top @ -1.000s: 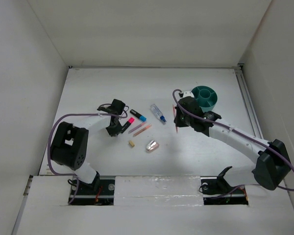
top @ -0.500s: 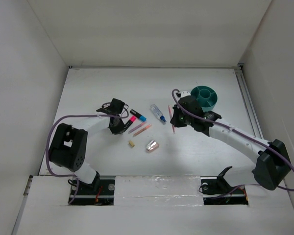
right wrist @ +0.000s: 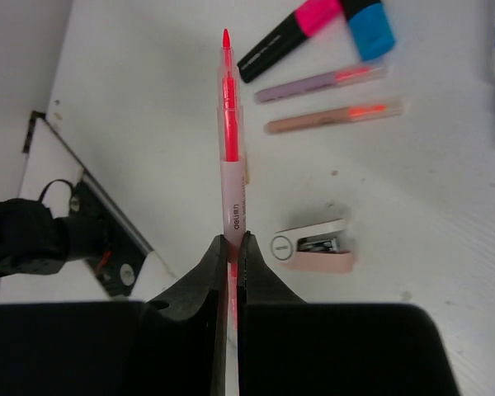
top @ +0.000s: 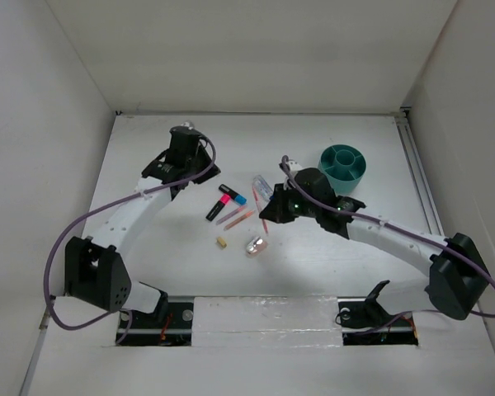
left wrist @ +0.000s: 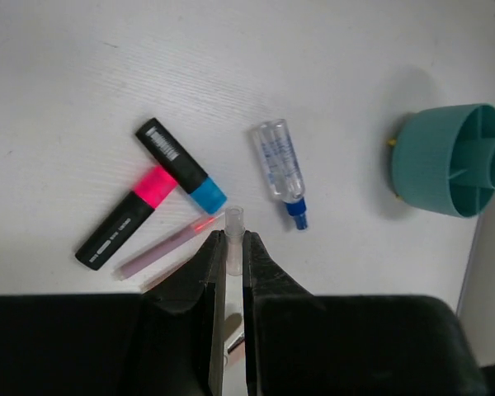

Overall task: Sort the stationery into containers
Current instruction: Close the pen cap on the pen, then place the pen in the storage box.

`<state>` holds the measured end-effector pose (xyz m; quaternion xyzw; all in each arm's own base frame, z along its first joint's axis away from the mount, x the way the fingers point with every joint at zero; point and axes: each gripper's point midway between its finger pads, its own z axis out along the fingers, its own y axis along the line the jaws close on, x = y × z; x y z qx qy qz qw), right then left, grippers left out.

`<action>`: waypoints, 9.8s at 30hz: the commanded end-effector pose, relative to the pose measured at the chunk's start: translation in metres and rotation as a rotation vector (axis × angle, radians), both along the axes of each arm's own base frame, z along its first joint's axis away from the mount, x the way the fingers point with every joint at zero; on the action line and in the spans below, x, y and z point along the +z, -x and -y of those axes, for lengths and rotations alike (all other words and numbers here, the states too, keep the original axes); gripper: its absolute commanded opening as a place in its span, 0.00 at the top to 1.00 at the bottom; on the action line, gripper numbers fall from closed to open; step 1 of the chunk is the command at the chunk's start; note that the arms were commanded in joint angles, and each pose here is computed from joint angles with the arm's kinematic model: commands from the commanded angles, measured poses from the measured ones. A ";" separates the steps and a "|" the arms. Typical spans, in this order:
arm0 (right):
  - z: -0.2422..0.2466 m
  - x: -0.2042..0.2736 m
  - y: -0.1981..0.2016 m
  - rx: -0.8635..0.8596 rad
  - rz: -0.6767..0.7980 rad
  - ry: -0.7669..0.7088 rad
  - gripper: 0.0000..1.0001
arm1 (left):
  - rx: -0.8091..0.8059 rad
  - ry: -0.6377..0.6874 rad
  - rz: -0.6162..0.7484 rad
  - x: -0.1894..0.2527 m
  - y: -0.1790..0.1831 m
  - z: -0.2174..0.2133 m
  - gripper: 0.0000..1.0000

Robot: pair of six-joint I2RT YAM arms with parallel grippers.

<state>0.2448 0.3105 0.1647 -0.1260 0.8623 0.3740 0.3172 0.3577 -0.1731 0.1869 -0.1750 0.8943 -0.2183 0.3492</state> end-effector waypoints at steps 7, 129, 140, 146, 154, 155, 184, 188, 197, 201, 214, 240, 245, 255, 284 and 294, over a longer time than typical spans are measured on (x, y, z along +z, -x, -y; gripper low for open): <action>-0.048 0.060 0.024 0.100 0.006 -0.333 1.00 | -0.207 0.271 0.327 0.094 0.020 0.034 1.00; -0.050 0.110 -0.002 0.119 0.040 -0.607 1.00 | -0.414 0.410 0.418 0.098 0.062 0.056 1.00; -0.055 0.134 -0.006 0.121 0.037 -0.706 1.00 | -0.430 0.426 0.420 0.092 0.063 0.059 1.00; -0.057 0.142 -0.005 0.140 0.047 -0.776 1.00 | -0.420 0.421 0.411 0.090 0.062 0.058 1.00; -0.064 0.128 -0.013 0.150 0.073 -0.704 1.00 | -0.462 0.410 0.333 0.083 0.060 0.065 1.00; -0.064 0.120 -0.015 0.149 0.077 -0.660 1.00 | -0.463 0.410 0.338 0.088 0.060 0.066 1.00; -0.048 0.143 -0.035 0.092 0.097 -0.741 1.00 | -0.528 0.372 0.296 0.069 0.074 0.065 1.00; -0.048 0.145 -0.035 0.093 0.097 -0.751 1.00 | -0.516 0.353 0.298 0.068 0.073 0.062 1.00; -0.035 0.155 -0.050 0.066 0.105 -0.769 1.00 | -0.540 0.357 0.295 0.066 0.077 0.064 1.00; -0.039 0.163 -0.049 0.082 0.057 -0.783 1.00 | -0.562 0.370 0.319 0.070 0.080 0.066 1.00; -0.039 0.166 -0.061 0.057 -0.047 -0.806 1.00 | -0.585 0.382 0.327 0.071 0.083 0.068 1.00; -0.050 0.149 -0.069 0.063 -0.056 -0.760 1.00 | -0.556 0.367 0.334 0.068 0.082 0.064 1.00; -0.062 0.137 -0.049 0.111 -0.047 -0.696 1.00 | -0.519 0.347 0.328 0.074 0.079 0.059 1.00; -0.081 0.091 -0.029 0.159 -0.092 -0.610 1.00 | -0.525 0.381 0.378 0.103 0.078 0.060 0.67; -0.032 0.103 -0.079 0.090 0.610 -0.389 1.00 | 0.008 -0.092 0.188 0.059 0.044 -0.060 0.01; -0.016 0.147 -0.029 0.139 0.910 -0.324 1.00 | 0.121 -0.210 0.135 0.033 0.041 -0.087 0.01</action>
